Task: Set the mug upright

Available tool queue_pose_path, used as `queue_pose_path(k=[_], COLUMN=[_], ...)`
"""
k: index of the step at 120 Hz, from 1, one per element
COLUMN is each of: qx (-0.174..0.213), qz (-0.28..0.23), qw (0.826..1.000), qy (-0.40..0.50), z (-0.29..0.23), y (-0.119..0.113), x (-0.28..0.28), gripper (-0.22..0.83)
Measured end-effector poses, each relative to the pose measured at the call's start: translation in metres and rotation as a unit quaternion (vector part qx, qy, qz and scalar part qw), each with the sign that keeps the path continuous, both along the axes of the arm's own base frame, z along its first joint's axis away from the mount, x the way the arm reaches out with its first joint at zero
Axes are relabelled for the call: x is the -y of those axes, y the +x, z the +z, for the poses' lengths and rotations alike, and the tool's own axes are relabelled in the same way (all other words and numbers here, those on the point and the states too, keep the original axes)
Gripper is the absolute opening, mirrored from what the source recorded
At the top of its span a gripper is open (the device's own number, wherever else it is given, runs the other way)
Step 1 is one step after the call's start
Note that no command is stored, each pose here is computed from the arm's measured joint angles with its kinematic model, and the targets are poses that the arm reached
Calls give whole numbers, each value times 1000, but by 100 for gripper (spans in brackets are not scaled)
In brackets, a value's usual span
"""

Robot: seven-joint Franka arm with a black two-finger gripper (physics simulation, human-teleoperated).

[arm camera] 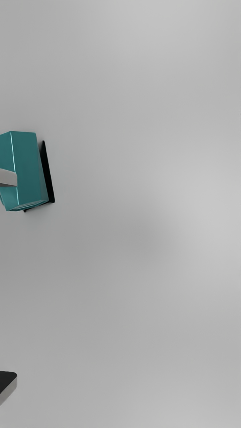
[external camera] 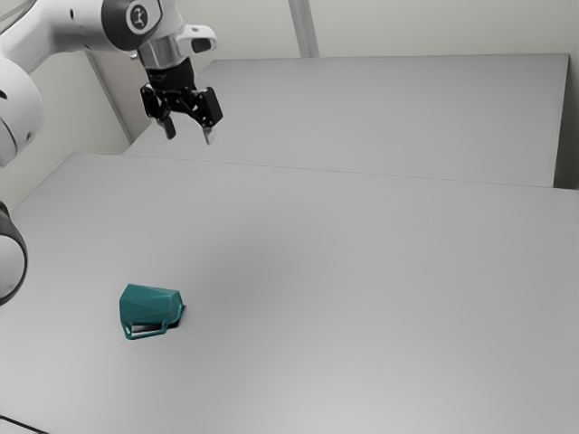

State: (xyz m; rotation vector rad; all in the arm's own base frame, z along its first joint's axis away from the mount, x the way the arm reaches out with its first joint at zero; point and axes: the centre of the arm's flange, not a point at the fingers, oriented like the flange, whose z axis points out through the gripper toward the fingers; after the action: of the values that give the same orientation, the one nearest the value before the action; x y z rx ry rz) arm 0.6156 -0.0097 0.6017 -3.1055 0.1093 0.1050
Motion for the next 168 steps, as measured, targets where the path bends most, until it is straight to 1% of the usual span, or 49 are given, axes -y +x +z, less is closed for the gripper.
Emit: queue_pose_path(k=[28,36,42,50,60,66,73,86,98,106,122,137,152,159,168], qx=[8,1,-11,-24,-47,-67,-81,-91,-89,-89,-87,-76,-75,-78,-76], qz=[-2,7,25,35,74,105,133,167,188,182,153,119,77,65,62], qw=[1000,1000,999,997,992,984,974,954,937,931,930,939,949,951,951], qy=[0,-16,-43,-66,-92,-127,-164,-231,-281,-302,-323,-315,-296,-291,-292], z=[1,3,1,-3,-8,-25,-42,-71,-103,-124,-158,-174,-184,-194,-204], y=[3,-1,-4,-9,-34,-55,-78,-123,-155,-165,-175,-178,-180,-186,-198], x=[-1,-8,-26,-32,-70,-101,-130,-167,-196,-199,-196,-201,-203,-208,-222], gripper=[62,61,61,61,61,61,61,62,62,62,62,62,62,62,62])
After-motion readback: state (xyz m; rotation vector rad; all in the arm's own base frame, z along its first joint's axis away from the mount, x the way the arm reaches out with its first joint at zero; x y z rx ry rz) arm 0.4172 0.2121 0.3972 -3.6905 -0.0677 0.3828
